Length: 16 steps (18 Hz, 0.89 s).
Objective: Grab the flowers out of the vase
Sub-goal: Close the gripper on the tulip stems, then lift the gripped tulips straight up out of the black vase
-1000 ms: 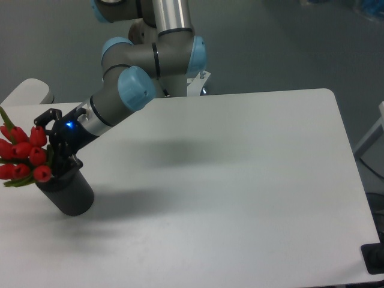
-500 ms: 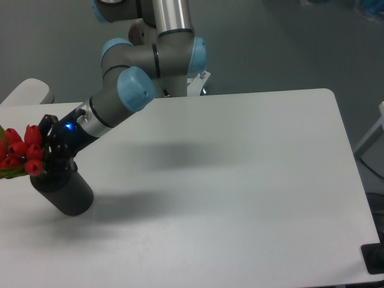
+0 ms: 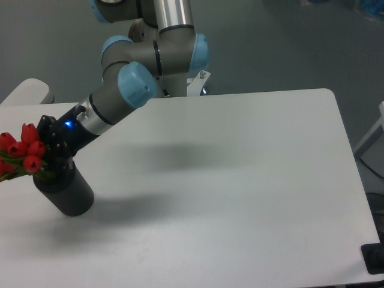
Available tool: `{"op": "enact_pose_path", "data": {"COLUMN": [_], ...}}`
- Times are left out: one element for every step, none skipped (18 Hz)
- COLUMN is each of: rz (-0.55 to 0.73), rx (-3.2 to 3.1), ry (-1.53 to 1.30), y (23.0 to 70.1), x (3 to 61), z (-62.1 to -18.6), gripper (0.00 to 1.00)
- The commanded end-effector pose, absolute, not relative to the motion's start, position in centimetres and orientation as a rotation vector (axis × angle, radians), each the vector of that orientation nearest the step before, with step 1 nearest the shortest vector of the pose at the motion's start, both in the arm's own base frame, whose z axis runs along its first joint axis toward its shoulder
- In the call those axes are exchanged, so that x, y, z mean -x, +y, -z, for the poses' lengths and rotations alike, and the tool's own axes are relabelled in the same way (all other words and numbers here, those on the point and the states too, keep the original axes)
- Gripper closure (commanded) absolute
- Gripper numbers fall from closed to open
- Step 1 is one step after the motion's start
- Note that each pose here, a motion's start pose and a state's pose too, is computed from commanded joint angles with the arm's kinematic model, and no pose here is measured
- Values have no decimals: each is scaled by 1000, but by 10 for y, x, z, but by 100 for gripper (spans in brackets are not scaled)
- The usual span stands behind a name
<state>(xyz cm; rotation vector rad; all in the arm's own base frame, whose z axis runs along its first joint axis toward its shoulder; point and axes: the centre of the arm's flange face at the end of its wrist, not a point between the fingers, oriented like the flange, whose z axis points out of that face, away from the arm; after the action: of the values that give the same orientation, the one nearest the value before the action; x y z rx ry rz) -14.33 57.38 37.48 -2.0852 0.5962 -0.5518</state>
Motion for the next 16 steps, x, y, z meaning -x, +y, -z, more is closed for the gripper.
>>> {"op": "enact_pose_path", "data": {"rz": [546, 546, 550, 541, 533, 529, 525, 518, 511, 513, 528, 540, 542, 548, 550, 561], "rx": [2082, 2084, 2089, 2086, 2085, 2083, 2083, 2080, 2076, 2072, 2054, 2039, 2030, 2015, 1998, 1990], "ry": [597, 578, 557, 548, 538, 525, 509, 495, 477, 456, 441, 418, 384, 368, 360, 339], "y": [572, 570, 569, 567, 564, 560, 558, 556, 553, 552, 552, 552, 549, 548, 547, 547], "x": [142, 145, 147, 147, 148, 147, 147, 148, 152, 155, 155, 158, 166, 170, 171, 172], "z": [-379, -383, -386, -394, -401, -409, -417, -425, -433, -440, -450, -460, -470, -479, -491, -501], "gripper": [71, 71, 71, 71, 71, 71, 71, 71, 71, 71, 71, 71, 71, 71, 71, 71]}}
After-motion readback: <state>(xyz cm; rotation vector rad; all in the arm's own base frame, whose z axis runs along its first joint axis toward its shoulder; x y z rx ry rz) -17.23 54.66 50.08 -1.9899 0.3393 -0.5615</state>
